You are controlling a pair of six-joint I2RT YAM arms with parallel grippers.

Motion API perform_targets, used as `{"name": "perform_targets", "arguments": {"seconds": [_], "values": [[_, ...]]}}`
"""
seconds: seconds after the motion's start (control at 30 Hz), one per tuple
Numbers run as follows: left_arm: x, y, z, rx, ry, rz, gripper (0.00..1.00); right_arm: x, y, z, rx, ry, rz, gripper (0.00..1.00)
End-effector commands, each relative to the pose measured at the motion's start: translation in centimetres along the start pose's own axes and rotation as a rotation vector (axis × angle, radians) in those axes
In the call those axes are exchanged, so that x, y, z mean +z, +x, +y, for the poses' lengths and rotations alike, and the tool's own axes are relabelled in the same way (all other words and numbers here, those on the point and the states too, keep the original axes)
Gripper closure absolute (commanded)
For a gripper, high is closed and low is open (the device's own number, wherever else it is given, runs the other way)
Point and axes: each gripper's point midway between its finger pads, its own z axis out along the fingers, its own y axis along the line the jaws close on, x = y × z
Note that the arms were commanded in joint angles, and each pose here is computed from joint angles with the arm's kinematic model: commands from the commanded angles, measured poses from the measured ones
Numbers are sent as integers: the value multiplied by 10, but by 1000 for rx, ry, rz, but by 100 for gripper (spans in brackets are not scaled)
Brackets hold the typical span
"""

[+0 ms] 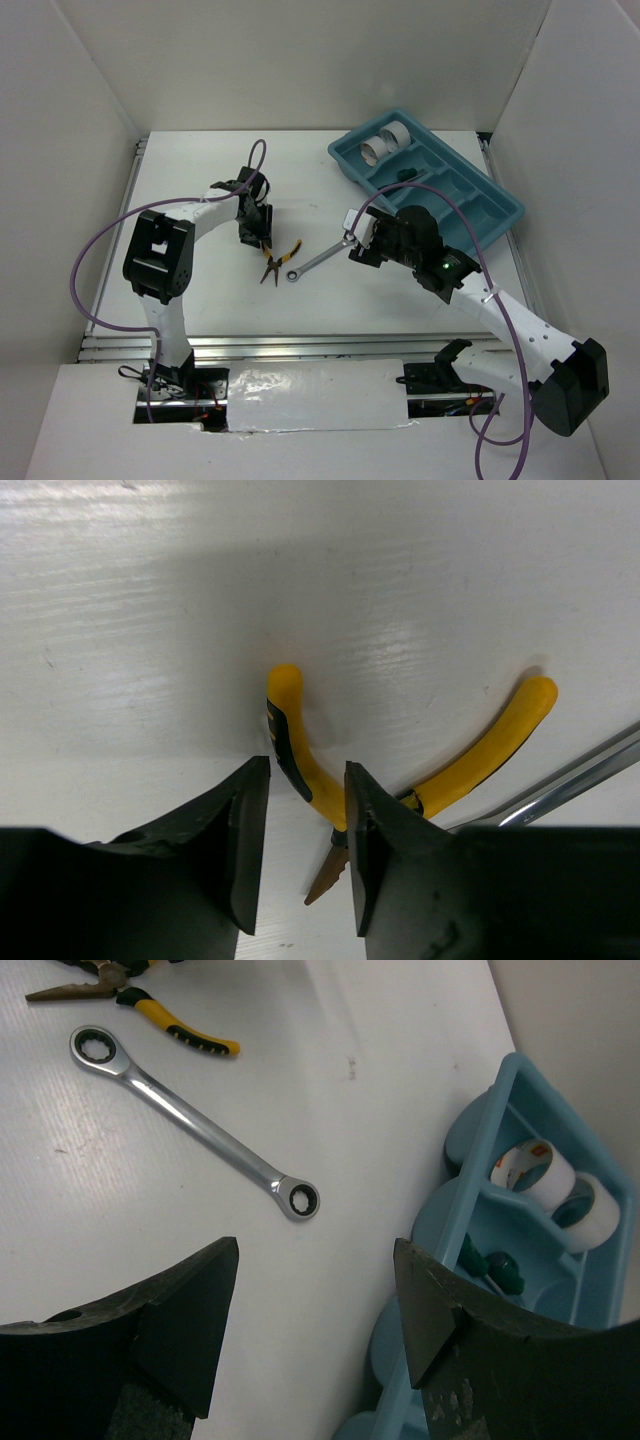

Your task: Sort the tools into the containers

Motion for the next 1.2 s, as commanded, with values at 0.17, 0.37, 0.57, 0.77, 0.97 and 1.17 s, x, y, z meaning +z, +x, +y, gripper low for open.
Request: {"name": "perform_targets", "arguments": {"seconds": [0.17,0.37,0.57,0.77,0.97,1.17], "values": [[0,18,4,21,-6,44,52,-5,-30,-15,-132,47,-116,28],[-13,9,-15,56,95,35,90,-5,-31,-14,22,25,-96,28],[-72,-22,-51,140,284,-143,100,-8,-52,-8,502,-112,-64,26],[-159,-44,-92,323,492,-443,100,-27,-98,-5,738,-268,-172,22],[-243,-29,-121,625,536,-786,100,-48,-128,-1,944,-524,-217,19],[-329,-19,-116,777,439,-1219,100,-79,-150,7,1107,-913,-338,18]]}}
